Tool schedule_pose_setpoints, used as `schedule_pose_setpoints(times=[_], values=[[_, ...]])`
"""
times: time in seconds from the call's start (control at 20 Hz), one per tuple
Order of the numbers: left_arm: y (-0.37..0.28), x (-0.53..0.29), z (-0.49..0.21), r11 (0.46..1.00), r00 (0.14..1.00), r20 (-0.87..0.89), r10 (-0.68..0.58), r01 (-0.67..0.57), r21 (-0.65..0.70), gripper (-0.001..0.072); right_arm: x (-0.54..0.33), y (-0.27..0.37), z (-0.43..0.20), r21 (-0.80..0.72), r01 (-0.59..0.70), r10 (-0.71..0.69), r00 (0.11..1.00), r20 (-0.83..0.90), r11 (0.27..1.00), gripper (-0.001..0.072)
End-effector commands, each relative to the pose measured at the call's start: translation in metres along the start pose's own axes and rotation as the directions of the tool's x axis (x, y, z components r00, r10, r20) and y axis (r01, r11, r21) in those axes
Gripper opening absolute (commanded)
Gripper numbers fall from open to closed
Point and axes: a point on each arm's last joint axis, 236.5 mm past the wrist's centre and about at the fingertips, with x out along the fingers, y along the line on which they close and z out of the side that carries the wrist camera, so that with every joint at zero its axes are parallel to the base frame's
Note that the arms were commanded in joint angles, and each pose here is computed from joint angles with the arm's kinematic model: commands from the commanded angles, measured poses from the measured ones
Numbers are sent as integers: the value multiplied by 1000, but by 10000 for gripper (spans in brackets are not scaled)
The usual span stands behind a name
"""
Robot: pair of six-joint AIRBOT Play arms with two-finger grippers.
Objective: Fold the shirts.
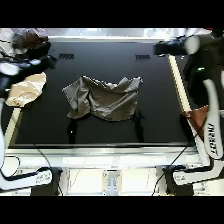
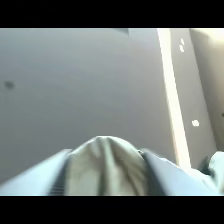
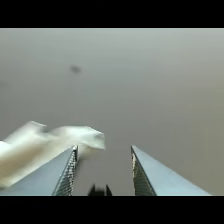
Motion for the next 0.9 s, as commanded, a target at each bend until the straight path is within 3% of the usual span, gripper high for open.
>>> schedule_pose_setpoints(times=[0.0,0.25,0.4,0.5,0.55,0.7,0.75,0.85], values=[[30,-83,-9,999,995,-88,51,-51,0,395,-70,-81,-46,50,97,-87,980,-181,994,387],[99,-148,-119,932,974,-127,189,-219,-289,395,-131,-108,-92,181,66,-33,984,-178,981,387],[93,-145,-197,845,980,-149,130,-188,-501,396,-105,-81,-153,360,-42,108,980,-165,932,387],[72,-131,-219,754,995,-98,27,-85,-651,474,-71,-44,-205,531,-136,255,954,-158,836,387],[67,-125,-228,703,997,-78,-2,-54,-709,577,-56,-19,-234,618,-180,353,920,-169,765,387],[62,-112,-260,638,992,-122,-40,-69,-767,595,-36,39,-286,736,-297,565,813,-139,609,387],[61,-107,-266,655,989,-141,-51,-74,-752,595,-35,50,-288,744,-339,600,793,-103,576,387],[57,-93,-268,624,988,-141,-70,-67,-778,595,-38,58,-279,734,-404,631,774,-44,546,387]])
